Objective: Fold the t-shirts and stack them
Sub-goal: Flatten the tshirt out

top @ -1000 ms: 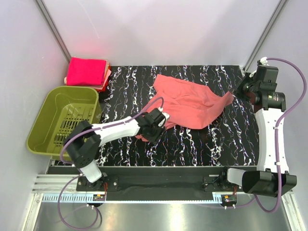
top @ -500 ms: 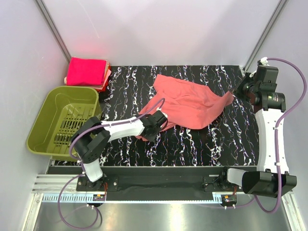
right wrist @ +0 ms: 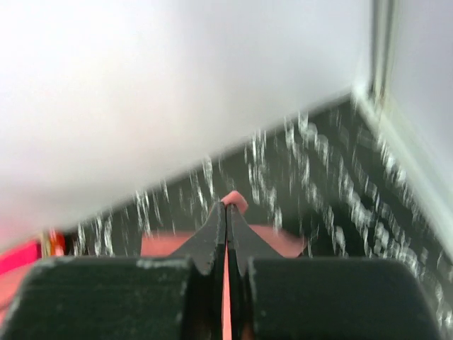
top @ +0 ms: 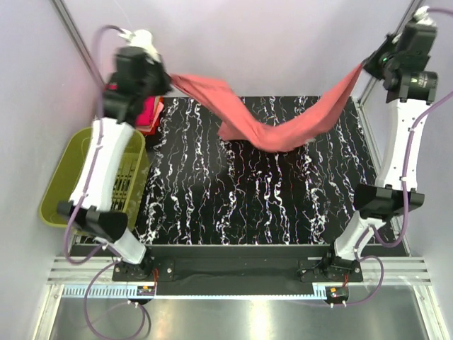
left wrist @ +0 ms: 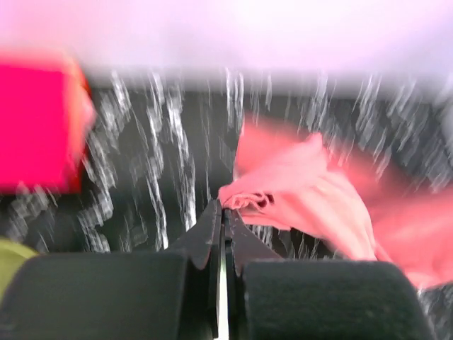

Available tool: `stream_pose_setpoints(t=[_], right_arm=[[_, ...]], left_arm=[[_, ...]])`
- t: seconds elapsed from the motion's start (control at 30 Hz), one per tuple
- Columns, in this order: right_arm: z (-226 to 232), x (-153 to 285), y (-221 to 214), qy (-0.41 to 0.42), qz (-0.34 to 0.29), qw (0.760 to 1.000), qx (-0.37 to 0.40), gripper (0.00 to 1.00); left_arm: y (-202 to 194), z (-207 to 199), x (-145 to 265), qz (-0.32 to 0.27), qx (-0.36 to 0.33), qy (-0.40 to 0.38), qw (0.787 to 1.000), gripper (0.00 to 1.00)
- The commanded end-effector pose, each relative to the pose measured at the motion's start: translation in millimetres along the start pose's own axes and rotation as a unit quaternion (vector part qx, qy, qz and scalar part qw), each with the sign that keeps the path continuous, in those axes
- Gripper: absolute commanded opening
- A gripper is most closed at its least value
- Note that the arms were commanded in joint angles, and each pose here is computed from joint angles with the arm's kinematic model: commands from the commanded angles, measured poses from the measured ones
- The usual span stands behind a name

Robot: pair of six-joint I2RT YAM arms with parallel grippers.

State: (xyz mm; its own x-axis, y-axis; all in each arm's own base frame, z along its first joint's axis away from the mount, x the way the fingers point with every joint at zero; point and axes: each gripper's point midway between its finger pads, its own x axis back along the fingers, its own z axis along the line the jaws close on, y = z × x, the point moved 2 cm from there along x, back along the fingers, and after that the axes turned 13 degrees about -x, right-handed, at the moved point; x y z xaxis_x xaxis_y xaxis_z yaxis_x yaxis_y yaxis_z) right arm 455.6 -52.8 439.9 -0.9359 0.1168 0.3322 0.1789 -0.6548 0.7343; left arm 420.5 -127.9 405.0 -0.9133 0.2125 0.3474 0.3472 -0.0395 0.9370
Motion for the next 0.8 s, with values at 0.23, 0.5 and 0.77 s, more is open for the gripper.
stream_pose_setpoints(t=[0.23, 0.5, 0.77], right_arm=[[-22.4, 58.7, 21.4, -0.040, -0.029, 0.999, 0.024, 0.00], [-92.3, 84.7, -86.7, -0.094, 0.084, 0.992, 0.014, 0.00], [-107.7, 101.2, -104.8, -0.110, 0.079, 0.991, -0.004, 0.00]], left_arm=[[-106.6, -34.8, 42.0, 0.106, 0.067, -0.170, 0.977, 0.00], [-309.3, -40.4, 94.6, 0.259, 0.145, -0.151, 0.943, 0.10], [-267.9, -44.6, 86.4, 0.208, 0.132, -0.159, 0.956, 0.51]])
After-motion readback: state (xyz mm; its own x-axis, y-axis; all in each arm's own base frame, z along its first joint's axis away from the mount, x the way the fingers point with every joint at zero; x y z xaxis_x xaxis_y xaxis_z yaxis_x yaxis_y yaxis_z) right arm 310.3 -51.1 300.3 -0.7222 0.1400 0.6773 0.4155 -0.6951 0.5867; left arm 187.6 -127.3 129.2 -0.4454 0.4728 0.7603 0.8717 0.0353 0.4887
